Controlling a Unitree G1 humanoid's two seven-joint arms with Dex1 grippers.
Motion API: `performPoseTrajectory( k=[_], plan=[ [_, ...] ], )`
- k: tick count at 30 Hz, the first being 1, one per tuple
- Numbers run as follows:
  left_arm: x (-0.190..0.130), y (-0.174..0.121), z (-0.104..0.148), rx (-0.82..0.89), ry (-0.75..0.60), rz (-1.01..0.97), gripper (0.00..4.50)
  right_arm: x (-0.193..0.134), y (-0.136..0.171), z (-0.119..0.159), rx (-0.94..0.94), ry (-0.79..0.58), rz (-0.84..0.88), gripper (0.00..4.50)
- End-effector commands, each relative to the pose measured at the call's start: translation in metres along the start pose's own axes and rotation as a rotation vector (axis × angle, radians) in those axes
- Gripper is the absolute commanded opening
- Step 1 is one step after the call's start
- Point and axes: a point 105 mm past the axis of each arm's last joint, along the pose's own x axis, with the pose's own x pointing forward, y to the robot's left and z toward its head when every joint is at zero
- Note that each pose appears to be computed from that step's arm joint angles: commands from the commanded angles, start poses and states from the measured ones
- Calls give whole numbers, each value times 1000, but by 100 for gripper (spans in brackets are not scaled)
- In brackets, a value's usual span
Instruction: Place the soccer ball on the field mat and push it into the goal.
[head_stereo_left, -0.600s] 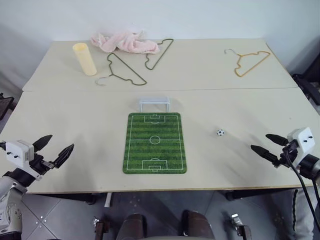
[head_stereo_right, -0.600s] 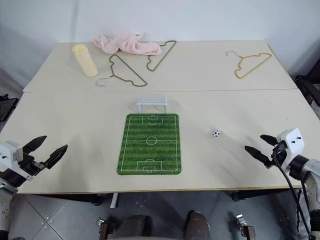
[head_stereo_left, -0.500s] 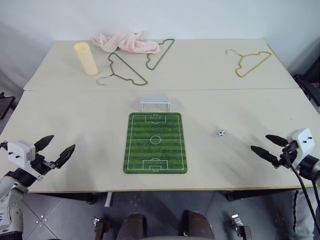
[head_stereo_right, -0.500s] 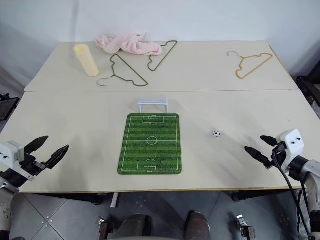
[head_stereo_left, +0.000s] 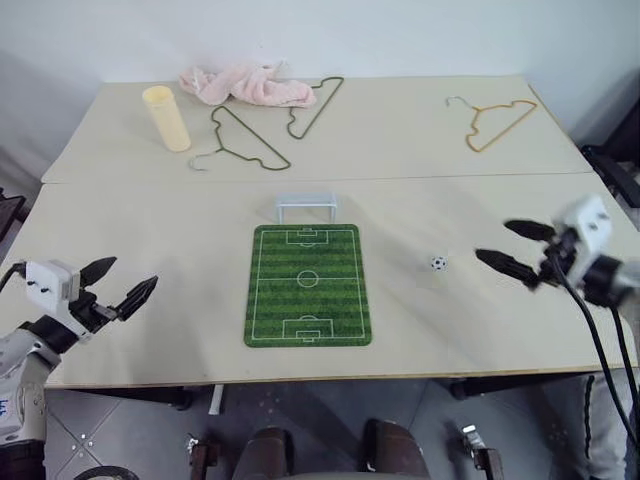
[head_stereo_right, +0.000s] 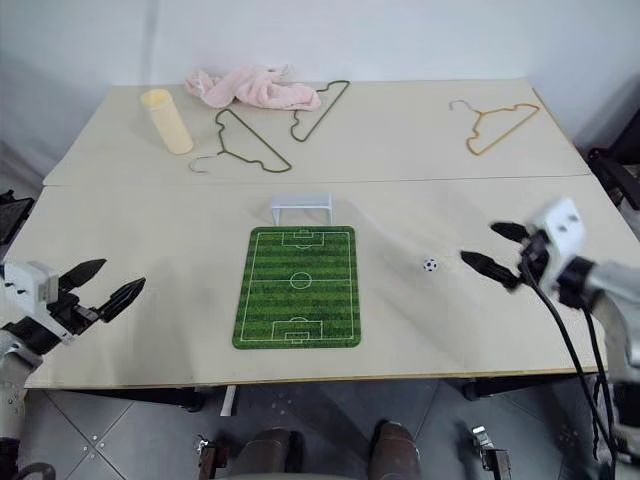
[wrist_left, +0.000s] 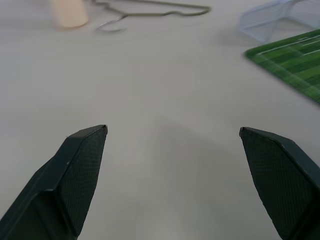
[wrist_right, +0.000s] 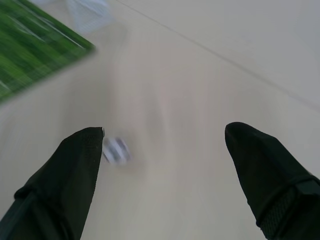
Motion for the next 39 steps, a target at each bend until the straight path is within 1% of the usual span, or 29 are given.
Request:
performPoseTrajectory(
  k=[1, 5, 9, 14, 17, 21, 24, 28, 31, 32, 35, 39],
  plan=[
    [5, -10, 12, 46, -68, -98, 450, 24, 13, -4, -18, 95, 134, 406],
    [3, -25, 5, 63, -69, -216, 450, 38, 4, -14, -61, 154, 166, 406],
    [-2, -39, 3, 52, -86, -315, 450, 39, -4, -26, -89, 206, 189, 406],
    [-9, -44, 1, 50, -98, -333, 450, 35, -5, -45, -94, 275, 241, 406],
    [-11, -46, -2, 40, -93, -331, 450, 40, -5, -51, -89, 278, 251, 406],
    [-7, -45, -1, 44, -103, -322, 450, 50, -6, -54, -84, 261, 256, 406],
    [-4, -43, 2, 48, -115, -312, 450, 56, -5, -54, -77, 248, 261, 345],
    [-3, -41, 3, 53, -115, -306, 450, 57, -3, -57, -82, 253, 274, 208],
    [-3, -42, 2, 51, -117, -314, 450, 59, -2, -53, -79, 220, 265, 102],
    [-3, -44, 2, 49, -116, -322, 450, 59, -2, -51, -80, 212, 265, 80],
    [-4, -47, 0, 49, -115, -342, 450, 57, -1, -43, -98, 190, 270, 81],
    [-6, -53, -3, 53, -111, -387, 450, 56, 6, -11, -159, 113, 289, 81]
  ],
)
